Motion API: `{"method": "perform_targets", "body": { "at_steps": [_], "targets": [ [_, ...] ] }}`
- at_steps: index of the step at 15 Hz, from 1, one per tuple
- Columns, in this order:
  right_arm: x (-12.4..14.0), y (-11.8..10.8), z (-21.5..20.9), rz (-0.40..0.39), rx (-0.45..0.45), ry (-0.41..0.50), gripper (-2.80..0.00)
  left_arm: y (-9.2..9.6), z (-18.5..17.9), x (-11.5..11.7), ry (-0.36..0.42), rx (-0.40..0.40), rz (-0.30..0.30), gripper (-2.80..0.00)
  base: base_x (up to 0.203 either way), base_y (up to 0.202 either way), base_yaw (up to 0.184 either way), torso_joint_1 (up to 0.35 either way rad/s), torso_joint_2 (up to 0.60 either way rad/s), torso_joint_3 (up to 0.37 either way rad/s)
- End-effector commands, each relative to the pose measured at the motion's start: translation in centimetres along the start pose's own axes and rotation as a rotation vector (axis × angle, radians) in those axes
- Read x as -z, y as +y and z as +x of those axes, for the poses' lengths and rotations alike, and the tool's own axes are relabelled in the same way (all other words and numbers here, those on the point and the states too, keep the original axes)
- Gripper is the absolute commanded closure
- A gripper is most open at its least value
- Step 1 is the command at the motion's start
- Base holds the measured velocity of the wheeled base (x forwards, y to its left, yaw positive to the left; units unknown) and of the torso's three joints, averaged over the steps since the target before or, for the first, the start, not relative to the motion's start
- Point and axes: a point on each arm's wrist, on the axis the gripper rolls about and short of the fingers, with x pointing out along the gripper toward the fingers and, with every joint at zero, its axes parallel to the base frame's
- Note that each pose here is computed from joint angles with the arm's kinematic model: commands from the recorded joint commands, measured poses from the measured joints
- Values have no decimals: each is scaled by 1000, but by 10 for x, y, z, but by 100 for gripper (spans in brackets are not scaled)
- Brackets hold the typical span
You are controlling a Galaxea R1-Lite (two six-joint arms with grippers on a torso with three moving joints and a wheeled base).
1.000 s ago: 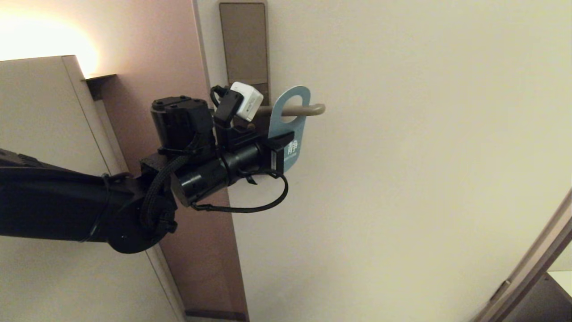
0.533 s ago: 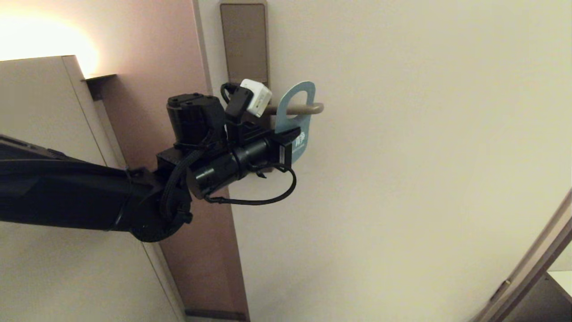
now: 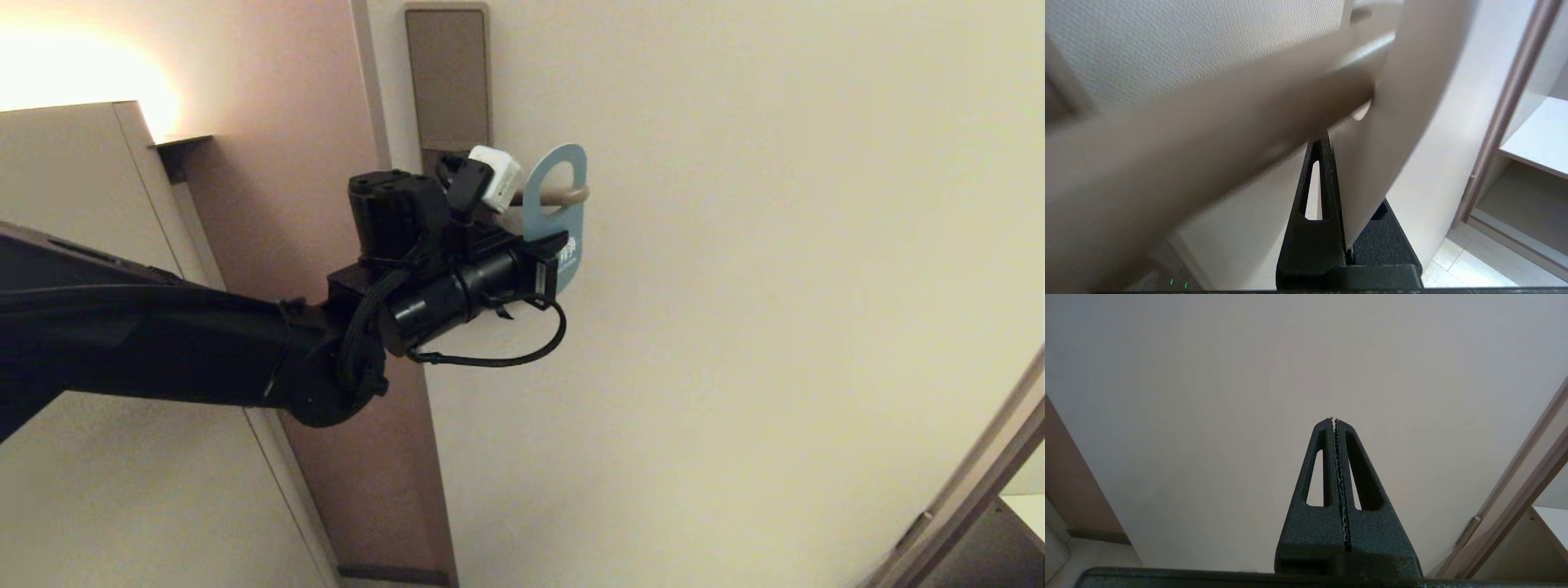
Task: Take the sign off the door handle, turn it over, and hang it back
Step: Take down the sign
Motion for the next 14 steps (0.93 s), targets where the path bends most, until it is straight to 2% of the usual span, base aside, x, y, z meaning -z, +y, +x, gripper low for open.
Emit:
{"method": "perform_targets", "body": {
  "at_steps": [1,7,12,14],
  "targets": [
    [0,0,0,-1,0,0,0,-3,4,3,10,-13,-1,0,0,0,0,0,0,0],
    [0,0,0,-1,0,0,0,-6,3,2,28,-89,-1,0,0,0,0,0,0,0],
    [0,0,0,-1,0,0,0,-20,7,-5,59,-132,4,0,0,0,0,0,0,0],
    [0,0,0,-1,-1,0,0,-24,9,-3,75,-142,44,0,0,0,0,0,0,0]
  ]
}}
